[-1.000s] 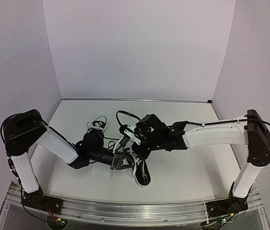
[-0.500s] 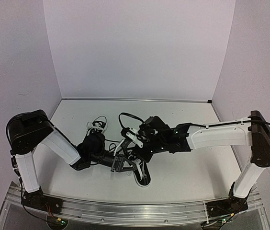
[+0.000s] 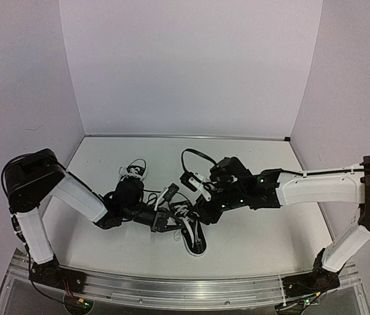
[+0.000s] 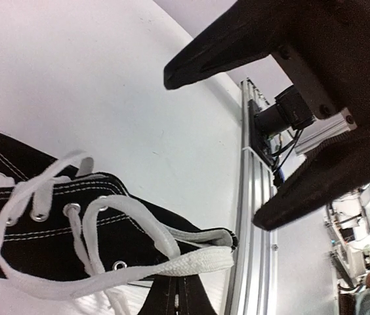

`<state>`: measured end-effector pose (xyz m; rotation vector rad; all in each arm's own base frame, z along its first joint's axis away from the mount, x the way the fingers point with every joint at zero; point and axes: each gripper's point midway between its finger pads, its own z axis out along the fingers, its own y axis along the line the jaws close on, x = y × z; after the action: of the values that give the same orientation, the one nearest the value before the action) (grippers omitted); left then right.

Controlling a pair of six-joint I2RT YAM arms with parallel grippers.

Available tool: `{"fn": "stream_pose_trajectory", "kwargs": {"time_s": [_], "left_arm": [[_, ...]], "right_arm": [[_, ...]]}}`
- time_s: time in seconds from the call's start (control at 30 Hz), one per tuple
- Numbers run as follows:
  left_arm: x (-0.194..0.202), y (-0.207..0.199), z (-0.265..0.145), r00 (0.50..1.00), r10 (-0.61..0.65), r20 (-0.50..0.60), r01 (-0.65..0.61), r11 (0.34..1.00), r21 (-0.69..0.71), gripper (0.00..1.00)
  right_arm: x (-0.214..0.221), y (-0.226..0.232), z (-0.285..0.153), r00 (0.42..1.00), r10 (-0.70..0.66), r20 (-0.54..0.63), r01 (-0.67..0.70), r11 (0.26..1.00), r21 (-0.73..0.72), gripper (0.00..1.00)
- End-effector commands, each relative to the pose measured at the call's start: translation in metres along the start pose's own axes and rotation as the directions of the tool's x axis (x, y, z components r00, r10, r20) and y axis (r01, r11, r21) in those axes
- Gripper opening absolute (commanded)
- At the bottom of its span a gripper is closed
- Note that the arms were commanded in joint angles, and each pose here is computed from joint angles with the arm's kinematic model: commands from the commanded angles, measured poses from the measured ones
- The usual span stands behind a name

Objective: Tie the shoes

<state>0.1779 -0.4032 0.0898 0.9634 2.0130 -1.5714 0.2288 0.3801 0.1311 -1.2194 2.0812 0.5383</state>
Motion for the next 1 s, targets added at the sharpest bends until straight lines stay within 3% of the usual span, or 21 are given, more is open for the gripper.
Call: {"fn": "stream_pose_trajectory", "kwargs": {"time_s": [0.0, 0.13, 0.3, 0.43, 0.7, 0.97], "left_arm": [[-0.043, -0.008, -0.027, 0.989, 0.141, -0.039, -0.146, 0.966, -0.211, 0.0], [-0.086, -0.028, -0.058, 0.973, 0.23, 0.023, -0.211, 0.924, -0.318, 0.0], [-0.119, -0.033, -0.084, 0.962, 0.253, 0.1, -0.19, 0.888, -0.419, 0.0], [-0.121, -0.024, -0.103, 0.964, 0.238, 0.12, -0.154, 0.864, -0.479, 0.0], [-0.118, -0.047, -0.12, 0.949, 0.287, 0.129, -0.205, 0.874, -0.441, 0.0], [-0.125, -0.039, -0.174, 0.945, 0.242, 0.22, -0.076, 0.815, -0.574, 0.0]], "right_arm": [[-0.024, -0.017, -0.03, 0.985, 0.112, 0.13, -0.102, 0.991, -0.082, 0.64], [-0.033, -0.033, -0.048, 0.966, 0.177, 0.189, -0.159, 0.981, -0.108, 0.69], [-0.031, -0.033, -0.038, 0.966, 0.199, 0.167, -0.177, 0.975, -0.134, 0.7], [-0.032, -0.033, -0.028, 0.967, 0.201, 0.154, -0.178, 0.973, -0.148, 0.7], [-0.066, -0.025, -0.008, 0.974, 0.123, 0.189, -0.077, 0.969, -0.234, 0.68], [-0.088, -0.028, 0.011, 0.973, 0.119, 0.2, -0.067, 0.966, -0.251, 0.66]]}}
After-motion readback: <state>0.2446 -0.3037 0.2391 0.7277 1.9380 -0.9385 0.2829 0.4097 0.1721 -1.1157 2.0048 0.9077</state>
